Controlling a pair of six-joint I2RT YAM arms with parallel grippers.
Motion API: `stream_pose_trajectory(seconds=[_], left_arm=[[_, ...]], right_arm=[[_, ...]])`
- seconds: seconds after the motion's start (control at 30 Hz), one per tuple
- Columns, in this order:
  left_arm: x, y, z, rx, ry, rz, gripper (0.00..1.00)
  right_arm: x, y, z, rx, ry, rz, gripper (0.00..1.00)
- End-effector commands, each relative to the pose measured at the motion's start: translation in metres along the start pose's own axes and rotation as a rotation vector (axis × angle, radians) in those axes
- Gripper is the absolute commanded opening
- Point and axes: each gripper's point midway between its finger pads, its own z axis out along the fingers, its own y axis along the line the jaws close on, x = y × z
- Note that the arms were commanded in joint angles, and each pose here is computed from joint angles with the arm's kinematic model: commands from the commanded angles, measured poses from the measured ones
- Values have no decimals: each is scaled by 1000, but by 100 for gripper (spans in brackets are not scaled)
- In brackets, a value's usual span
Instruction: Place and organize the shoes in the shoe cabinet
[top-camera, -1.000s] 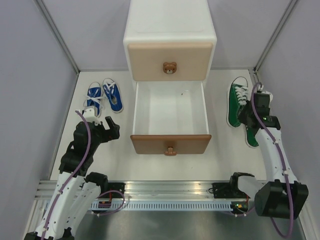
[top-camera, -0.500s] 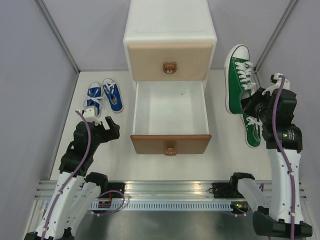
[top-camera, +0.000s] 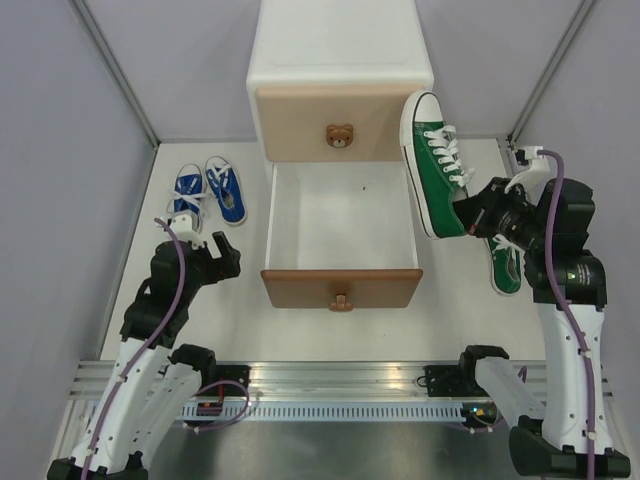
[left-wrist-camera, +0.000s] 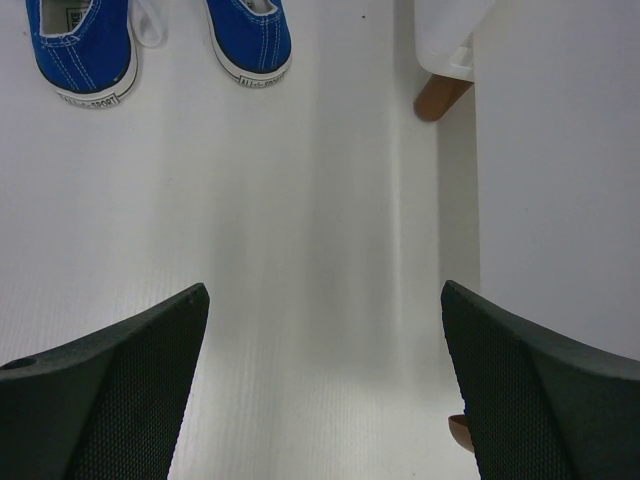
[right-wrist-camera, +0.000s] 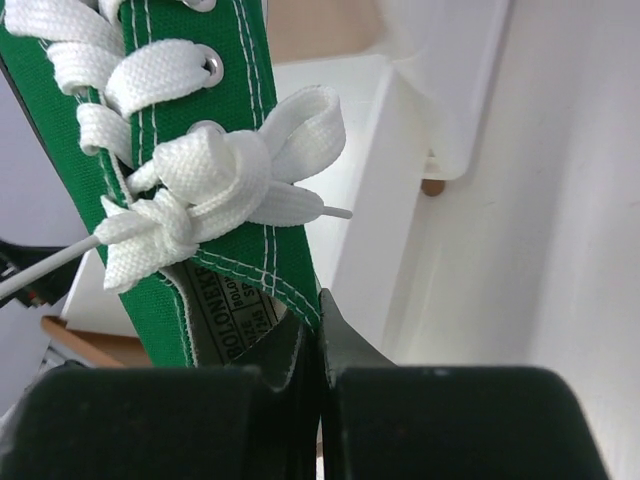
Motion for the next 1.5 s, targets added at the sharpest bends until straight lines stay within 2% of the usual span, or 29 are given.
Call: stream_pose_trajectory(seconds=[0.0,0.3,0.4,0.6,0.83,1.1,1.3,1.47], left_arm=[[-7,0,3,-1,-25,34,100],[-9,0,2,-3,-32,31,100],[-8,0,2,-3,-32,33,100],[-8,1,2,-10,-31,31,100],[-10,2,1,-11,-42,30,100],[-10,1,1,-8,-41,28,100],[-11,2,0,-13,-48,26,100],[-10,3,1,-15,-44,27,100]], right_arm=[[-34,49,-12,-205,-118,-100,1],[-18,81,11,-312,-59,-114,1],[-7,80,33,-243,-24,-129,1],[41,142,58,-284,85,-234,0],[76,171,94,-180,163,-333,0],[96,143,122,31,218,-355,1],[116,112,122,149,283,-386,1],[116,94,118,223,293,-413,1]])
